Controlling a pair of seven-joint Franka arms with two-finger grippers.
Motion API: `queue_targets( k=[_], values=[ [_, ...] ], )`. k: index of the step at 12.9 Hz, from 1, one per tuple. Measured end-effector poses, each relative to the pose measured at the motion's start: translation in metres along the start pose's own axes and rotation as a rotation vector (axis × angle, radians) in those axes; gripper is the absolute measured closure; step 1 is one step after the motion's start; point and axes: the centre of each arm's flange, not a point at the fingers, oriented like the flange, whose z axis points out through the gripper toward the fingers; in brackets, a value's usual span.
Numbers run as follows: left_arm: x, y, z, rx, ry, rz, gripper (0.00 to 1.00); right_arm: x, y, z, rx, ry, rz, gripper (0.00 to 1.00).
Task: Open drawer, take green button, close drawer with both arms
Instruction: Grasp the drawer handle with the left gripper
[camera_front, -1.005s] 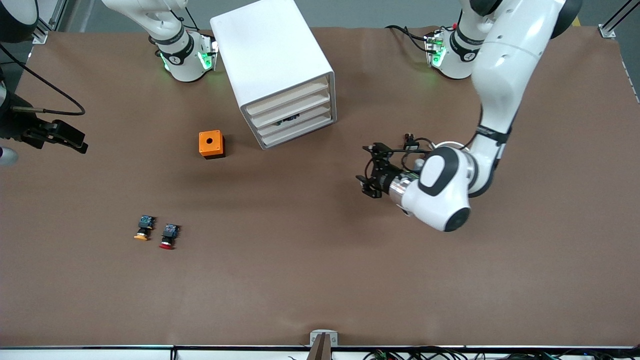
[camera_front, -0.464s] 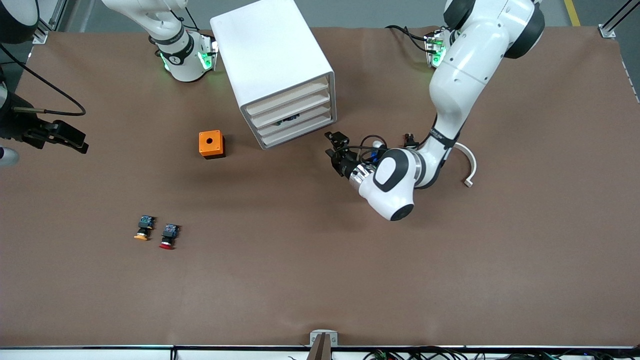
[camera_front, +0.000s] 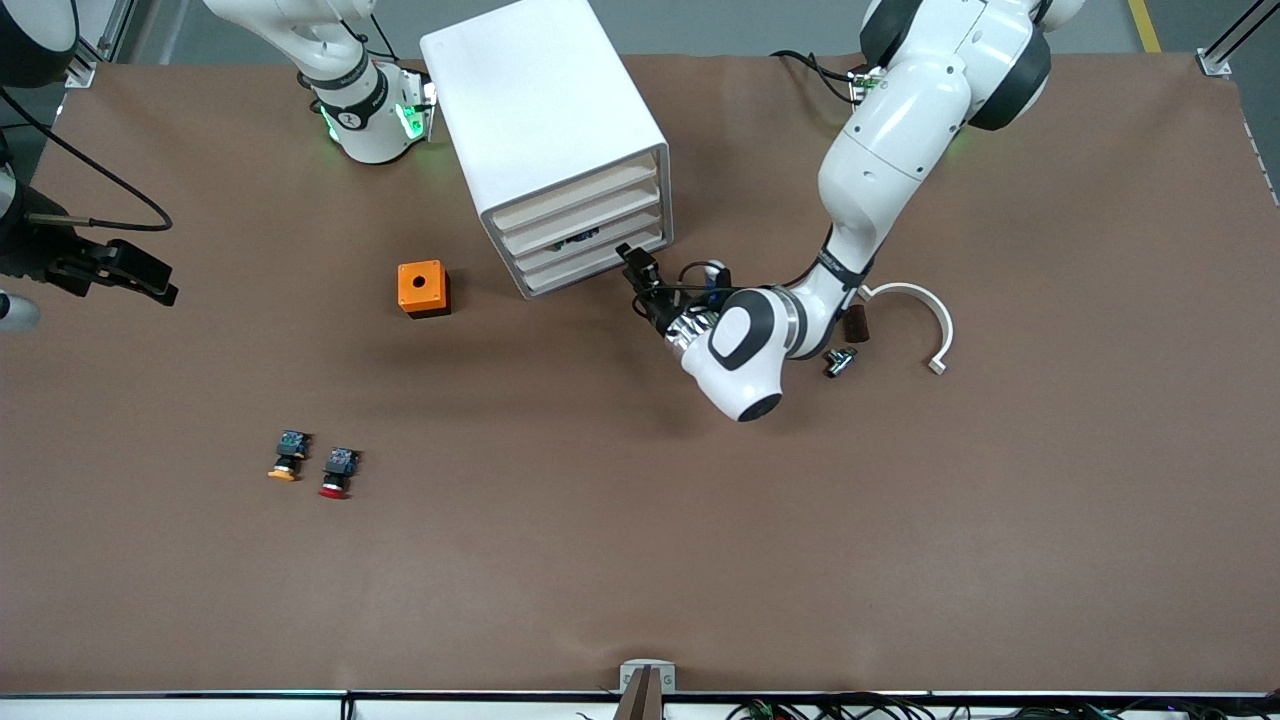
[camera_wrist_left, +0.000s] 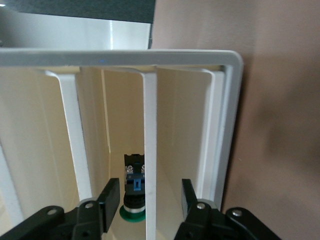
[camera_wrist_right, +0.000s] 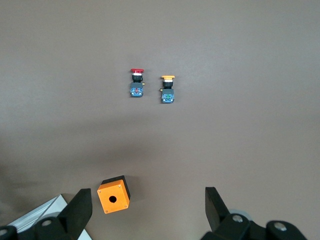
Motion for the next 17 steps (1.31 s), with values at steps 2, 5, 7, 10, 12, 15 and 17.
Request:
queue_targets(
  k=[2,5,7,10,12,15,17],
  values=[
    [0.000,-0.003,0.014,0.018,0.035,-0.024,0.47,0.000,0.000,0.000,0.000,-0.003,0.000,0.00],
    [-0.001,-0.007,0.030,0.024,0.065,-0.031,0.51,0.000,-0.001,0.001,0.000,-0.004,-0.002,0.00],
    [-0.002,-0.007,0.039,0.024,0.079,-0.034,0.60,-0.001,-0.002,0.001,0.000,-0.004,-0.004,0.00],
    [0.000,-0.001,0.050,0.029,0.094,-0.043,0.62,-0.001,-0.006,0.001,0.003,-0.004,0.001,0.00],
    [0.001,0.005,0.055,0.034,0.101,-0.052,0.63,-0.002,-0.013,0.001,0.005,-0.004,0.023,0.00],
    [0.001,0.007,0.055,0.040,0.102,-0.031,0.85,-0.004,-0.031,0.002,0.034,-0.013,0.077,0.00],
    [-0.002,0.006,0.039,0.022,0.088,-0.008,0.85,-0.003,-0.044,0.007,0.042,-0.026,0.117,0.00]
  ],
)
